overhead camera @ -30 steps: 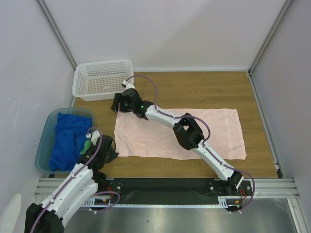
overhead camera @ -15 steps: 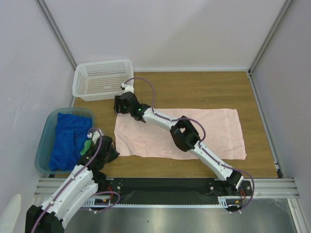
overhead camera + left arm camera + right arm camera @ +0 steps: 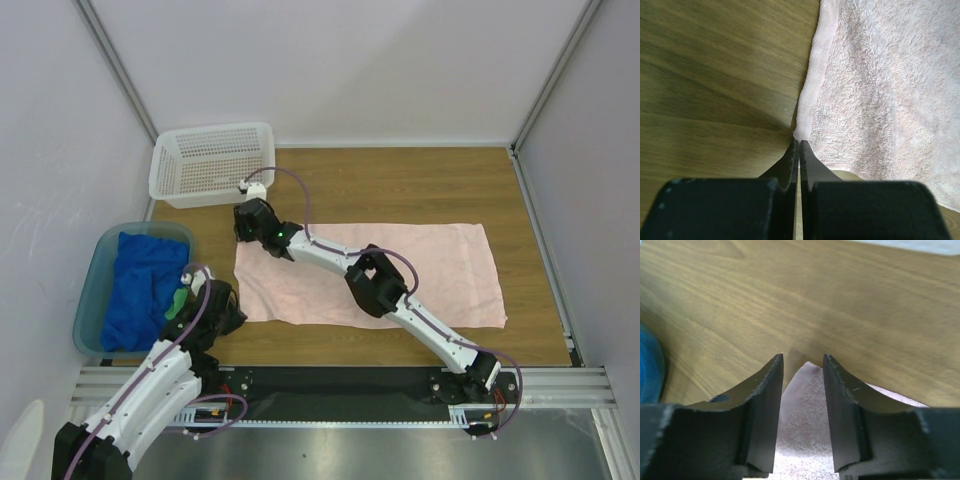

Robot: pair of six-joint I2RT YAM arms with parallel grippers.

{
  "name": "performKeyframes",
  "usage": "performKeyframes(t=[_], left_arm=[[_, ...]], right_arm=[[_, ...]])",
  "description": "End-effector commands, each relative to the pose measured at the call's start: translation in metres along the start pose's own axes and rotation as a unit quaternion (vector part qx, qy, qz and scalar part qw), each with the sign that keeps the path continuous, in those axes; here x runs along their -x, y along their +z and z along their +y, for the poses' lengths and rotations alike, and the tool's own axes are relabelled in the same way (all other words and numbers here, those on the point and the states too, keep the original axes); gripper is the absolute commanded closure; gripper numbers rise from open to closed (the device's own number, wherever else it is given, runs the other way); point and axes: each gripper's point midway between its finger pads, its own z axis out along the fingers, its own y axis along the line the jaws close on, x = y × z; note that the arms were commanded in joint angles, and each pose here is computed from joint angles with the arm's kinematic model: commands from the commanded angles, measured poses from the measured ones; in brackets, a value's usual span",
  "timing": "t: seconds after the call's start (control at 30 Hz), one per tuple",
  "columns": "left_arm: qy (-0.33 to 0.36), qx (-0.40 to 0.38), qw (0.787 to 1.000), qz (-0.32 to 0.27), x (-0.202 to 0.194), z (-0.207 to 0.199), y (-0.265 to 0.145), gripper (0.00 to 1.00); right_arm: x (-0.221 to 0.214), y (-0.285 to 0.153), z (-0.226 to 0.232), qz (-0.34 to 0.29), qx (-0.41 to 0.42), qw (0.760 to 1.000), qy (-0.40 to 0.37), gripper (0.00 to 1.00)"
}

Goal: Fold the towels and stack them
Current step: Fold the towel

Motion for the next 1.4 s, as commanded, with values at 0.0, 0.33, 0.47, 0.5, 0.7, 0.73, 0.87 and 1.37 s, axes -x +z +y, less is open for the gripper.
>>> performKeyframes(t=[0.0,0.33,0.47,0.5,0.7,0.73,0.87,1.37], left_arm=[[0.011,-0.016,1.0,-0.007,0.002,-0.006,0.0,1.0],[0.011,-0.017,1.0,-0.005,0.002,-0.006,0.0,1.0],[0.012,-0.018,1.0,-0.005,0.001,-0.006,0.001,1.0],[0.013,-0.018,1.0,-0.005,0.001,-0.006,0.001,1.0],[0.013,-0.02,1.0,-0.005,0.001,-0.007,0.0,1.0],[0.013,-0.021,1.0,-0.004,0.001,-0.007,0.001,1.0],[0.013,-0.021,1.0,-0.004,0.001,-0.007,0.001,1.0],[0.014,-0.02,1.0,-0.003,0.001,-0.007,0.002,1.0]], right_arm=[[-0.005,0.002,0.003,-0.003,-0.005,1.0,-0.022,0.6],[0.03,-0.015,0.02,-0.032,-0.004,0.998,-0.05,0.31],[0.048,-0.027,0.034,-0.058,-0.006,0.996,-0.072,0.29],[0.048,-0.027,0.034,-0.059,-0.007,0.996,-0.073,0.29],[0.035,-0.021,0.031,-0.052,-0.009,0.996,-0.074,0.33],[0.03,-0.019,0.029,-0.047,-0.011,0.996,-0.075,0.35],[0.016,-0.014,0.021,-0.036,-0.021,0.995,-0.093,0.48],[-0.017,-0.011,0.0,0.001,-0.051,0.987,-0.151,0.63]])
